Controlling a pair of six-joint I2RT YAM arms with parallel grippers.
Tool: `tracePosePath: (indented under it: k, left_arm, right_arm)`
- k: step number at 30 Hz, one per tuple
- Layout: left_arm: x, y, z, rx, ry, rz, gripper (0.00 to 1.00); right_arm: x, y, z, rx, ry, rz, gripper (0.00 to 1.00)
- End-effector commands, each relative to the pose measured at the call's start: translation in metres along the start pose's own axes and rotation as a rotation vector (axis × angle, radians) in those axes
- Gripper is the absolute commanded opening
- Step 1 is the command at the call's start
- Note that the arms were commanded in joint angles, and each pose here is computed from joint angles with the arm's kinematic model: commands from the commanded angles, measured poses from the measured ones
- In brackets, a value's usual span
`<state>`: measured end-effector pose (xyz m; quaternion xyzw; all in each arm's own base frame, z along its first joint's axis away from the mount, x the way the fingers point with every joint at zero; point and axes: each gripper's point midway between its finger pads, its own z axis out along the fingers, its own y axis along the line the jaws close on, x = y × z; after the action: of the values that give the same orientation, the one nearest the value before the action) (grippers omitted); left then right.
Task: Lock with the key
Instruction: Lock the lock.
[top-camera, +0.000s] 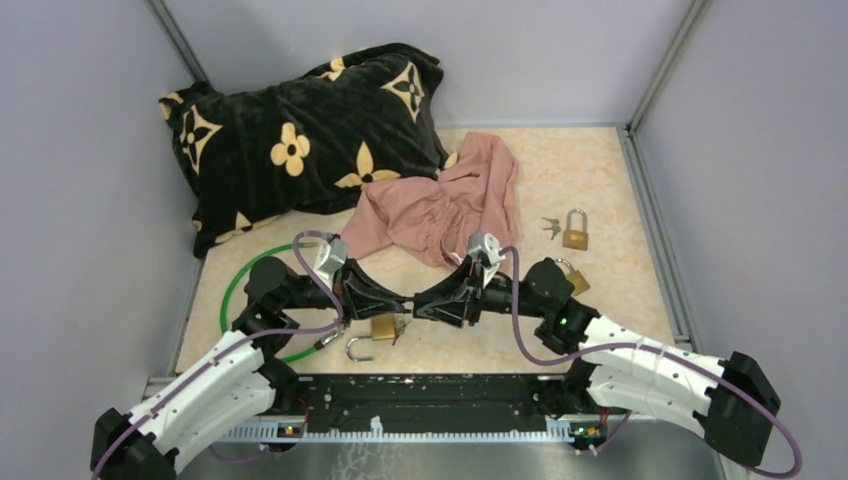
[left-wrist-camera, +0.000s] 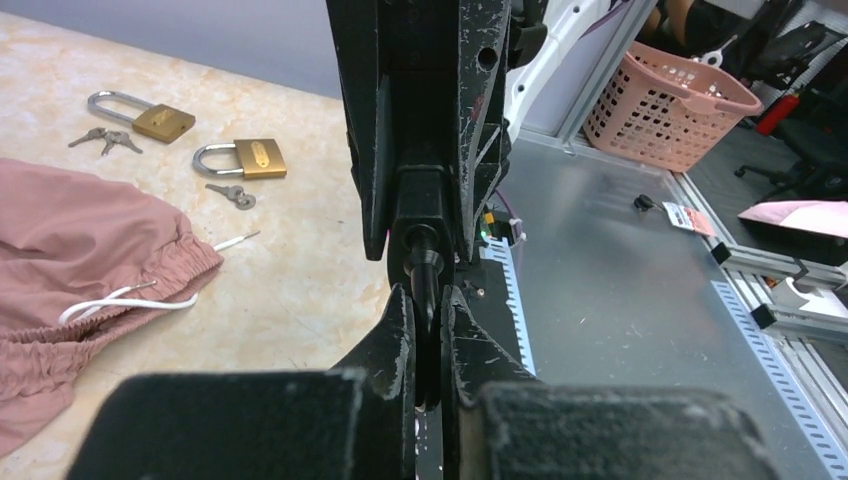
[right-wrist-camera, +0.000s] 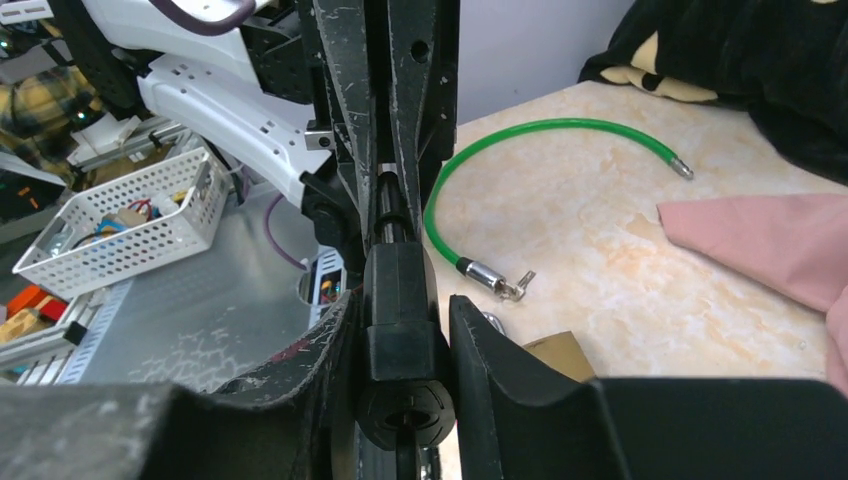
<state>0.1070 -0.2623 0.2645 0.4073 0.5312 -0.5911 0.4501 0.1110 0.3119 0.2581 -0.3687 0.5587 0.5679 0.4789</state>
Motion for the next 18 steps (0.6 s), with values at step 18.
tracePosePath:
  k: [18]
  left_arm:
    - [0.022, 0.004, -0.008, -0.011, 0.028, -0.046, 0.26]
  right_arm:
    - [-0.047, 0.008, 0.003, 0.007, -0.095, -0.029, 0.00]
